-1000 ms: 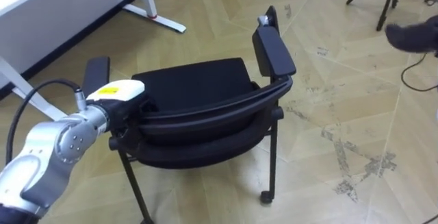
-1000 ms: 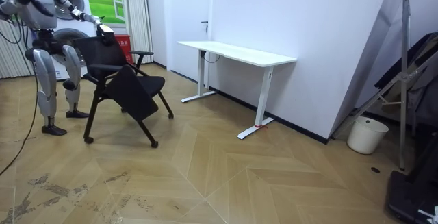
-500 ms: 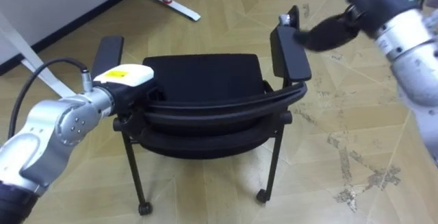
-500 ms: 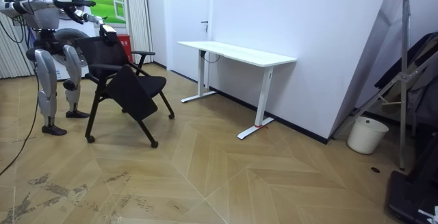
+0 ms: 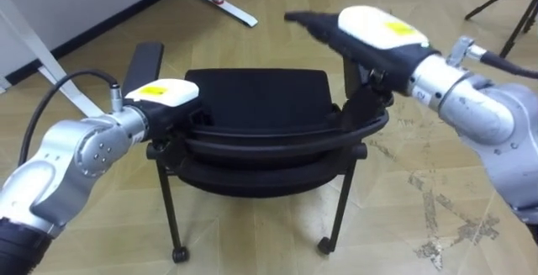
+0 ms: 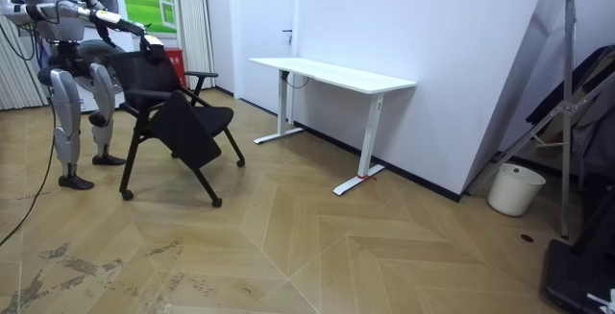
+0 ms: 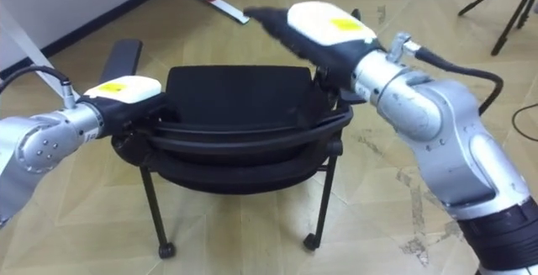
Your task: Push chair
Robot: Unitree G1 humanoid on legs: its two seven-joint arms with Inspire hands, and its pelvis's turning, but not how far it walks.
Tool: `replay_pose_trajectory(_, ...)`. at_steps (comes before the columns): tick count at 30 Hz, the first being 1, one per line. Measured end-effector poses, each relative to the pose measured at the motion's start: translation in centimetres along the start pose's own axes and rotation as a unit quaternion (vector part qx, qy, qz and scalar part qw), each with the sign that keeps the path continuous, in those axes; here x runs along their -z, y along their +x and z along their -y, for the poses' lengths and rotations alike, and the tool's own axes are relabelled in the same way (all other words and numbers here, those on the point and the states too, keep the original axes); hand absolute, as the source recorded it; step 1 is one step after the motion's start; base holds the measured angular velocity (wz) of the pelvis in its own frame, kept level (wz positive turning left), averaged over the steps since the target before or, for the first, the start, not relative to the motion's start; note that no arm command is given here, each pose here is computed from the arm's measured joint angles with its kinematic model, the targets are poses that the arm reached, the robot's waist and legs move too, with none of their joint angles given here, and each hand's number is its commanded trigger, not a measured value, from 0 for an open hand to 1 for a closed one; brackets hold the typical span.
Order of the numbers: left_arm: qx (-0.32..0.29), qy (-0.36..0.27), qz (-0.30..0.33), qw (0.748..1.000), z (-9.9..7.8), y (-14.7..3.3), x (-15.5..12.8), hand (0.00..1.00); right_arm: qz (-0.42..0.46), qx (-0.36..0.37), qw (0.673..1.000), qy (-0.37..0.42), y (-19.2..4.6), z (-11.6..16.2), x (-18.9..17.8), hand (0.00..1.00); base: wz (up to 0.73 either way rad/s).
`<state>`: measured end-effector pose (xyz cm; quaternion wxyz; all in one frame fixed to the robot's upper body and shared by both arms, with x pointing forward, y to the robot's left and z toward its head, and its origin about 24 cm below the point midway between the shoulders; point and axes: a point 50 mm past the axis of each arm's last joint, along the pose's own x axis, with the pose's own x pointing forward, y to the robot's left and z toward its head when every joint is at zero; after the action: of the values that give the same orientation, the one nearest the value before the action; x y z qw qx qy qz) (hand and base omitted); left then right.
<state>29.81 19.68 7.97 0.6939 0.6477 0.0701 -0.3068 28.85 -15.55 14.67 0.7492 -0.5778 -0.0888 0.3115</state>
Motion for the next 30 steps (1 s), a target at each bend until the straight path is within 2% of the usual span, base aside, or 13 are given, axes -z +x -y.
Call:
replay_pose_trajectory(9,-0.005,0.004,0.004,1.0,-0.5,0.3,-0.6,1.0,-0.012,-0.122,0.992,0.03,0.0,-1.5,0.9,0.0,0.04)
replay_pose_trajectory(24,-0.007,0.002,0.007,1.0,-0.4,0.6,-1.0,1.0,-0.011,-0.193,0.981,0.033,-0.3,-2.3,0.9,0.0,0.0)
replay_pose_trajectory(30,-0.006,-0.004,0.007,1.0,-0.2,0.8,-1.1,1.0,-0.033,-0.204,0.976,0.071,-1.0,-4.2,2.3,0.0,0.0)
